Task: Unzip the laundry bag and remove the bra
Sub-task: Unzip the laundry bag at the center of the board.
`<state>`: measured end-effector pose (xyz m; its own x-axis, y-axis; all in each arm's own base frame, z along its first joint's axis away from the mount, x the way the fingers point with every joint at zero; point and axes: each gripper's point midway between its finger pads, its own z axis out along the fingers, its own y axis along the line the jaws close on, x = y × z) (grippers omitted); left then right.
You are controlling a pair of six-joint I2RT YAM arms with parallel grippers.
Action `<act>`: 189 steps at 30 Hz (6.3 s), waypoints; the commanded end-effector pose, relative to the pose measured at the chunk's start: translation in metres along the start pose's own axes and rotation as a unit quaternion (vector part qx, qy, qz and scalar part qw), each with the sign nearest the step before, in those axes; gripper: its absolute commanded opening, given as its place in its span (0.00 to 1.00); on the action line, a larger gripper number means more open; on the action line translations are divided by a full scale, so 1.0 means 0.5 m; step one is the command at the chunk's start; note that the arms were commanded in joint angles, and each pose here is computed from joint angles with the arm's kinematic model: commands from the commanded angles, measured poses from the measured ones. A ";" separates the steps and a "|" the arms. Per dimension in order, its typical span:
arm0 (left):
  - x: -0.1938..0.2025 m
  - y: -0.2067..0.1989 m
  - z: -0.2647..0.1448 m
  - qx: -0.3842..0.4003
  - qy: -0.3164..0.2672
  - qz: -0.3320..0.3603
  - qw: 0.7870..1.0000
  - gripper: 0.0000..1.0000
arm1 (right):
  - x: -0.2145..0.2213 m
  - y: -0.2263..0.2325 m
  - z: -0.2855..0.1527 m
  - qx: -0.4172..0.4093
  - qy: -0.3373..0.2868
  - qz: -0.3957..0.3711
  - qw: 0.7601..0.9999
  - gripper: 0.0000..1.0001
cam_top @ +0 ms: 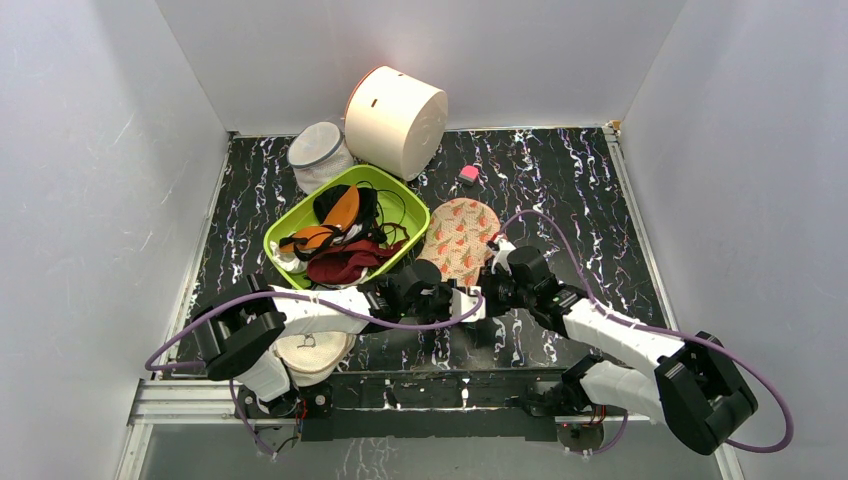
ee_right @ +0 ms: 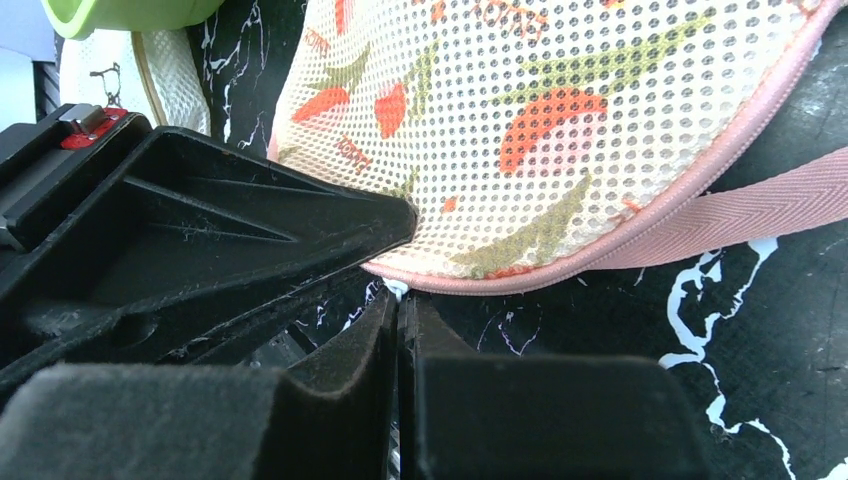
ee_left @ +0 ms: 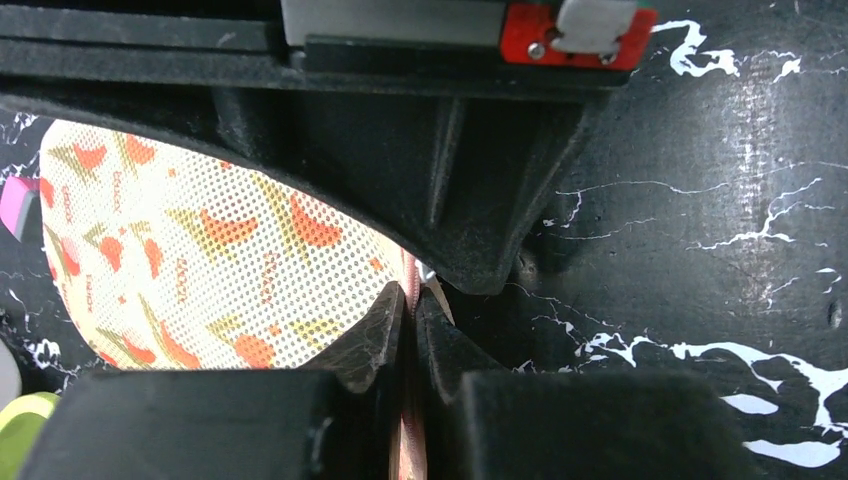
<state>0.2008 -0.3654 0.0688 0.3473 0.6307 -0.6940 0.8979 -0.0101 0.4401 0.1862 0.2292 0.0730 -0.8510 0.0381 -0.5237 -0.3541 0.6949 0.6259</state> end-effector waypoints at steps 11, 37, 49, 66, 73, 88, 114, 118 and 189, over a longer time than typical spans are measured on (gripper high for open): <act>-0.010 0.010 -0.021 -0.010 -0.009 0.021 1.000 0.00 | -0.060 -0.055 -0.023 0.112 -0.060 0.013 0.992 0.00; -0.051 -0.015 -0.038 0.037 -0.042 0.007 0.998 0.47 | -0.063 -0.013 -0.038 0.012 -0.034 -0.015 0.999 0.00; -0.048 -0.003 -0.018 0.016 -0.030 -0.009 0.999 0.63 | -0.045 0.020 -0.025 -0.020 -0.017 -0.011 1.000 0.00; -0.031 0.020 -0.022 -0.018 -0.010 0.008 1.000 0.16 | -0.041 0.004 -0.013 -0.002 -0.016 -0.012 1.000 0.00; -0.034 0.022 -0.025 -0.017 -0.009 0.012 1.000 0.00 | -0.053 -0.075 -0.012 0.093 -0.045 0.019 0.994 0.00; -0.012 0.004 -0.011 -0.006 -0.002 0.008 1.000 0.00 | -0.078 -0.159 -0.053 0.167 -0.129 0.047 0.976 0.00; -0.069 -0.017 -0.033 0.020 -0.066 -0.032 0.997 0.92 | -0.085 -0.003 -0.053 0.013 -0.096 -0.030 0.995 0.00; -0.059 -0.015 -0.012 0.011 -0.057 -0.047 0.997 0.92 | -0.081 0.022 -0.047 -0.009 -0.092 -0.035 0.995 0.00; -0.087 0.022 -0.016 -0.072 -0.039 0.003 0.997 0.42 | -0.024 0.031 -0.085 -0.027 -0.043 0.009 0.999 0.00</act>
<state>0.1847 -0.3833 0.0864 0.3287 0.6025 -0.7273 0.8941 0.0495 0.4451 0.1660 0.2067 0.0981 -0.8541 0.0675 -0.5158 -0.3461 0.6665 0.6603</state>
